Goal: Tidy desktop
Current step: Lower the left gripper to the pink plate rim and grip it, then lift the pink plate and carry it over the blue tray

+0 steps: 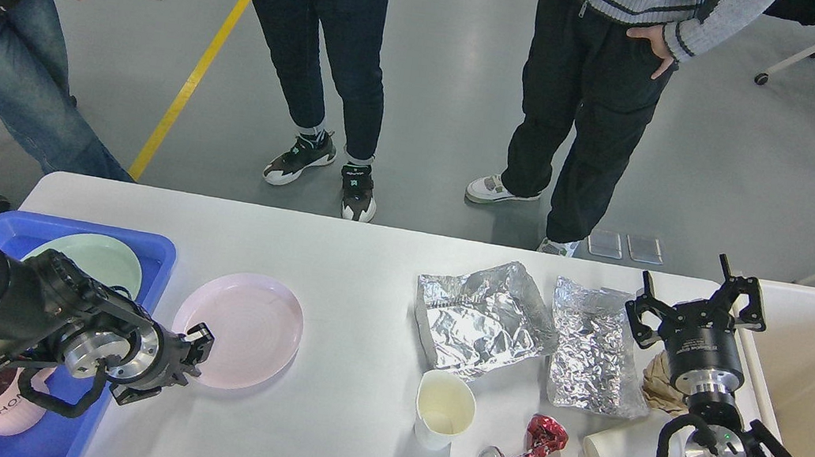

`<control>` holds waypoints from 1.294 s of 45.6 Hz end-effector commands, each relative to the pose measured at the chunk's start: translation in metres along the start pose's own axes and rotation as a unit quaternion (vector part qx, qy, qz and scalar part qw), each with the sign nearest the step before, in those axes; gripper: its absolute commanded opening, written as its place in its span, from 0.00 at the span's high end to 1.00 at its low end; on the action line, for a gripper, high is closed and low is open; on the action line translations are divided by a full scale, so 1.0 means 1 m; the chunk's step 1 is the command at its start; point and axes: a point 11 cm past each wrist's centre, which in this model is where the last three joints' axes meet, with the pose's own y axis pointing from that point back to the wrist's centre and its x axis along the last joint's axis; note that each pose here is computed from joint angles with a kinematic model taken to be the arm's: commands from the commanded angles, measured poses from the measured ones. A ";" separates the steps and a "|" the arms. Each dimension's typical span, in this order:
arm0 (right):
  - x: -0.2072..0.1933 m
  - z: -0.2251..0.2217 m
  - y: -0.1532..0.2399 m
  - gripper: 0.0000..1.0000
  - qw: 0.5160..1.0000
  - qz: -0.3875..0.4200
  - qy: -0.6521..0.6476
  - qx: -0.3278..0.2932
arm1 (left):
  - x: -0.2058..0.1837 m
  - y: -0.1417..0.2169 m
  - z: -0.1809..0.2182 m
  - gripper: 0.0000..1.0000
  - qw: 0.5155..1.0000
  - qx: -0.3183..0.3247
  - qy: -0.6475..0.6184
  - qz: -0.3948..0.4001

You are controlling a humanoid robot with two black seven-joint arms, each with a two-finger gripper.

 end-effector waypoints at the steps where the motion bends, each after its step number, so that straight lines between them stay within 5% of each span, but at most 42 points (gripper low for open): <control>1: 0.000 0.000 0.000 0.00 1.000 0.000 0.000 -0.001 | 0.000 0.000 0.000 0.88 1.000 0.000 0.000 -0.001; 11: 0.000 0.000 0.000 0.00 1.000 0.000 0.000 0.000 | -0.002 0.000 0.003 1.00 1.000 -0.004 0.002 -0.006; 28: 0.000 0.000 0.000 0.00 1.000 0.000 0.000 -0.001 | -0.005 0.009 0.006 1.00 0.999 0.004 -0.004 -0.044; 45: 0.000 0.000 0.000 0.00 1.000 0.001 0.000 0.000 | 0.024 0.072 0.033 1.00 0.997 -0.006 -0.024 -0.076; 59: 0.001 0.000 0.000 0.00 1.000 0.001 0.000 0.001 | 0.039 0.162 0.066 1.00 0.992 -0.031 -0.090 -0.083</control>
